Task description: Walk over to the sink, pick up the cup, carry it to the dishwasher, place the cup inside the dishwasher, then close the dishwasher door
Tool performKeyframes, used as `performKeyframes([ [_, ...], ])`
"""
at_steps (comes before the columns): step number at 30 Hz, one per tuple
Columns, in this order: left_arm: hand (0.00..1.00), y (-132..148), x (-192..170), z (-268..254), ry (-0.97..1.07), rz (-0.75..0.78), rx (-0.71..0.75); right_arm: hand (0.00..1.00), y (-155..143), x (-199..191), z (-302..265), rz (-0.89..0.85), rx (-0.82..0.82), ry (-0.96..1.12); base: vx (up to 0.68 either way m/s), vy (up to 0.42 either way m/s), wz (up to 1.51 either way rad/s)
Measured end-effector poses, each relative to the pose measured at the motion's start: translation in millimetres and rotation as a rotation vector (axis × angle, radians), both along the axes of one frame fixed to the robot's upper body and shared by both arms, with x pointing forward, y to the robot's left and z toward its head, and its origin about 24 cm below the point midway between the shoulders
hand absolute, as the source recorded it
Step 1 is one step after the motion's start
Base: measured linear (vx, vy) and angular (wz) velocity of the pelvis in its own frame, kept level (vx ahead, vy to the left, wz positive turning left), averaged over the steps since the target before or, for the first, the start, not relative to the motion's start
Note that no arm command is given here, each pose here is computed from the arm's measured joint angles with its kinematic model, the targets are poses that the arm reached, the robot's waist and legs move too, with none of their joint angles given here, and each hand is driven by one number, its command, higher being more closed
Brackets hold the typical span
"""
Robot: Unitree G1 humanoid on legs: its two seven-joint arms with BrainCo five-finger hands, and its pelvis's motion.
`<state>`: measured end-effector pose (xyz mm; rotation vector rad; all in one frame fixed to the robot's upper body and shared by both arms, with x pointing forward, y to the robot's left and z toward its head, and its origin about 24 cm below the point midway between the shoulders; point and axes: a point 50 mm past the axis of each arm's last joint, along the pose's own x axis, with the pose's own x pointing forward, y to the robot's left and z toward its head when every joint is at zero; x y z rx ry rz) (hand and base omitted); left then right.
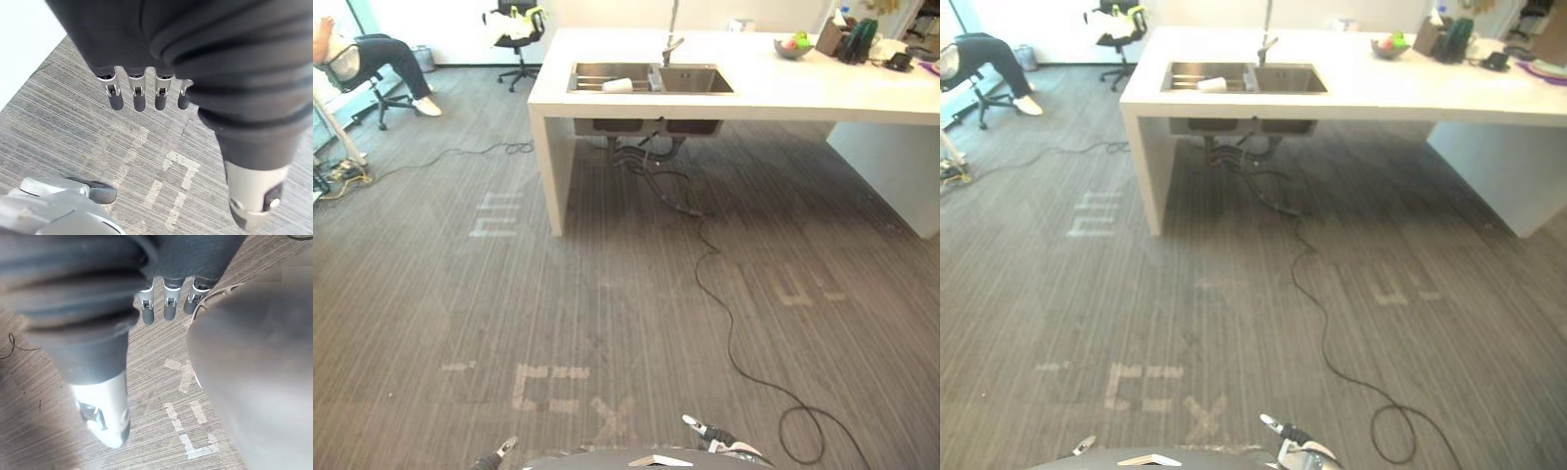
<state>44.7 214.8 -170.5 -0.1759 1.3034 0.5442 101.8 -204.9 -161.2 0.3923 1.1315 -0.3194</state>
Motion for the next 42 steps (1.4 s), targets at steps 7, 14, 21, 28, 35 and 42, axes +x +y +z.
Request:
performKeyframes([
  [7,0.0,4.5,5.7,1.5,-0.018,0.046,0.025,0.0,-2.3,1.5,1.5,-0.13,0.043,-0.067,0.13,-0.035,0.06],
  [14,0.0,6.3,22.4,6.3,-0.045,-0.086,0.101,0.0,-3.5,-39.8,-2.7,-0.167,0.06,-0.014,0.37,-0.204,0.17],
  [21,0.0,-11.5,16.1,3.6,-0.035,-0.035,0.094,0.0,-24.9,-55.3,-1.2,-0.196,0.018,0.035,0.68,-0.34,0.08],
  [28,0.0,-3.9,33.4,12.8,-0.161,-0.072,0.2,0.0,-16.6,-15.2,0.1,-0.1,0.032,-0.004,0.62,-0.103,-0.28],
  [35,0.0,-12.0,113.3,66.1,-0.605,-0.318,0.464,0.0,8.0,12.4,3.1,0.039,0.059,-0.045,0.47,0.145,-0.17],
  [42,0.0,-48.0,189.0,265.8,-1.535,-0.395,0.805,0.0,1.3,12.8,5.6,0.036,-0.005,-0.039,0.36,0.159,-0.06],
])
